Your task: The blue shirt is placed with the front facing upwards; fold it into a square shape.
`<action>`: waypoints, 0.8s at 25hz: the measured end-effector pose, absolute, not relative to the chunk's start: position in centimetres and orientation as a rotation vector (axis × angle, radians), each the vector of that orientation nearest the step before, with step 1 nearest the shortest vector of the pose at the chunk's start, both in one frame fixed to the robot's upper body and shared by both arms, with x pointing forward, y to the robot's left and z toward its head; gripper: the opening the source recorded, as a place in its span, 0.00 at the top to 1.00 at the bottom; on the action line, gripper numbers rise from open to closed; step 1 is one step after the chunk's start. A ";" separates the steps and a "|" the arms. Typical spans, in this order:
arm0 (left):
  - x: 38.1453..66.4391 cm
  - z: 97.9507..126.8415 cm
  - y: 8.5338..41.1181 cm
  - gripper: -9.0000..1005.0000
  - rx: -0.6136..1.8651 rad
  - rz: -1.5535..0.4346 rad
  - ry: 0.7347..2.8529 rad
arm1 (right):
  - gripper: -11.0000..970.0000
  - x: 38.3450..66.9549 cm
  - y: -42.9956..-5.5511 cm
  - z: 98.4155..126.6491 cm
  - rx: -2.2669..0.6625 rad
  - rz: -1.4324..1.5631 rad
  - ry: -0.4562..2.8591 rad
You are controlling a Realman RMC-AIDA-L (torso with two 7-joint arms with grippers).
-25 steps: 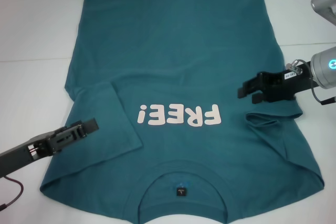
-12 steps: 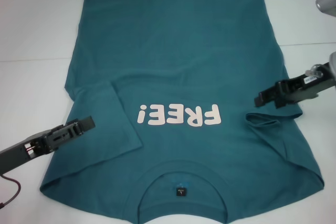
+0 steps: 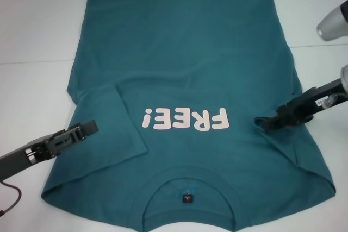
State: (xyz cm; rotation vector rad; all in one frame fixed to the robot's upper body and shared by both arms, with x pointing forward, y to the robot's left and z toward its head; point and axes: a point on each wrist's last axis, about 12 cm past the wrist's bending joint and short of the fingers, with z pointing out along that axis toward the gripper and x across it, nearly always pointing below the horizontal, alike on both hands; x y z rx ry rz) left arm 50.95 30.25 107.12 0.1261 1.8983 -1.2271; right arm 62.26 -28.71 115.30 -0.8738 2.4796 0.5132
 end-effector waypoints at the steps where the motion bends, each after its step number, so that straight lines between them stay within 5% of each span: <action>1: 50.9 107.1 30.3 0.24 0.125 -1.227 1.898 | 0.32 62.1 -28.5 115.2 -0.910 0.510 2.462; 20: 51.0 107.0 30.1 0.24 0.119 -1.239 1.898 | 0.41 62.0 -28.5 114.5 -1.050 0.307 2.489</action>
